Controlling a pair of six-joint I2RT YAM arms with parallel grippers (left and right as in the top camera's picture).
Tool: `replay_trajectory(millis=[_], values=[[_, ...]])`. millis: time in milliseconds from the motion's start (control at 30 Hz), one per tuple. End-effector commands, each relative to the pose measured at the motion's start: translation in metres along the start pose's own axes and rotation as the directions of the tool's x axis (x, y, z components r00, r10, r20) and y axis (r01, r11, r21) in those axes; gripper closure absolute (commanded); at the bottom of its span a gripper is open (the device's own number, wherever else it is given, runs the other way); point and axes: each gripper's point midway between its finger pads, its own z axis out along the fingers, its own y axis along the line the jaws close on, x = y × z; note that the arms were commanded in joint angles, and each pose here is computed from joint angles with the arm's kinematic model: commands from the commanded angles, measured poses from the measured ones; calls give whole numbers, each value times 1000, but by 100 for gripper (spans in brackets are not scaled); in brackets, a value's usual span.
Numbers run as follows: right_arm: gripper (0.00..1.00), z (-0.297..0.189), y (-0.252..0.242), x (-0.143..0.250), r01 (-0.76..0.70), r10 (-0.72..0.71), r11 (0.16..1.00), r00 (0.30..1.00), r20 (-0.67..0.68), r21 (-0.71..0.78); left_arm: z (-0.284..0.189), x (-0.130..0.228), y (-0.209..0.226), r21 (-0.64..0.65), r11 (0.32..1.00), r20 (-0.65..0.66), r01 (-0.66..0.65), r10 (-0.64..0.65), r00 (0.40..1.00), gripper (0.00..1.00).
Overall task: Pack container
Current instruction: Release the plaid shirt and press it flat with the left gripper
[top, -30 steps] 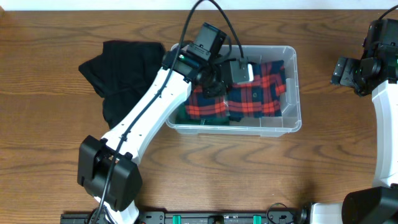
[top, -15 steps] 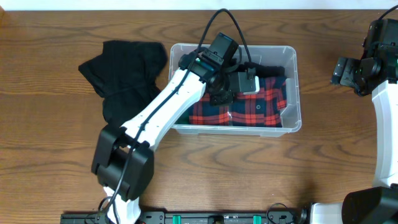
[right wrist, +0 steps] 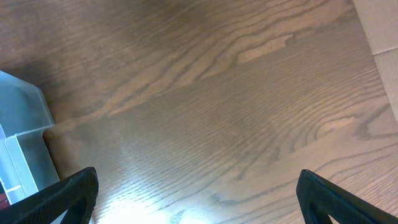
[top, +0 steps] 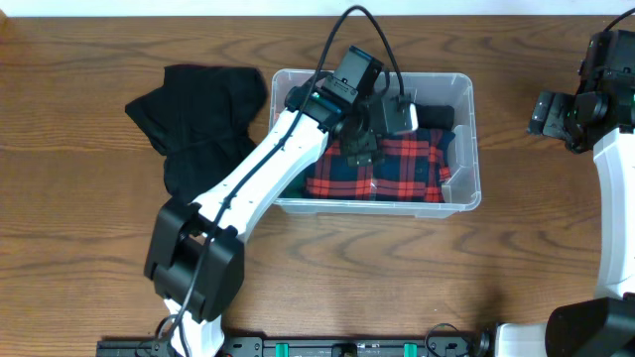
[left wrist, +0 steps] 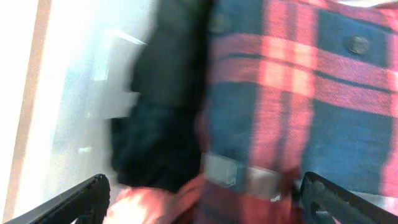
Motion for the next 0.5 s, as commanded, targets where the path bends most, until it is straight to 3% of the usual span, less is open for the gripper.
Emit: replay_trajectory(millis=[0,133,167,200,267,300,467], values=[[1,-2,-5,0,-7,7,1000,1000,5,13,-45,-14,29,-154,986,31,61,-57,998,2],[1,-2,-5,0,-7,7,1000,1000,5,13,-59,-13,31,-184,977,28,106,-102,994,6],[1,-2,-5,0,-7,7,1000,1000,5,13,-60,-11,30,-183,976,20,121,-119,993,22],[1,-2,-5,0,-7,7,1000,1000,5,13,-59,-8,27,-172,977,9,125,-126,992,49],[1,-2,-5,0,-7,7,1000,1000,5,13,-59,-4,22,-155,978,-10,140,-144,990,85],[1,-2,-5,0,-7,7,1000,1000,5,13,-58,0,18,-142,978,-24,154,-159,987,94],[1,-2,-5,0,-7,7,1000,1000,5,13,-58,13,4,-107,941,-69,320,-328,942,94]])
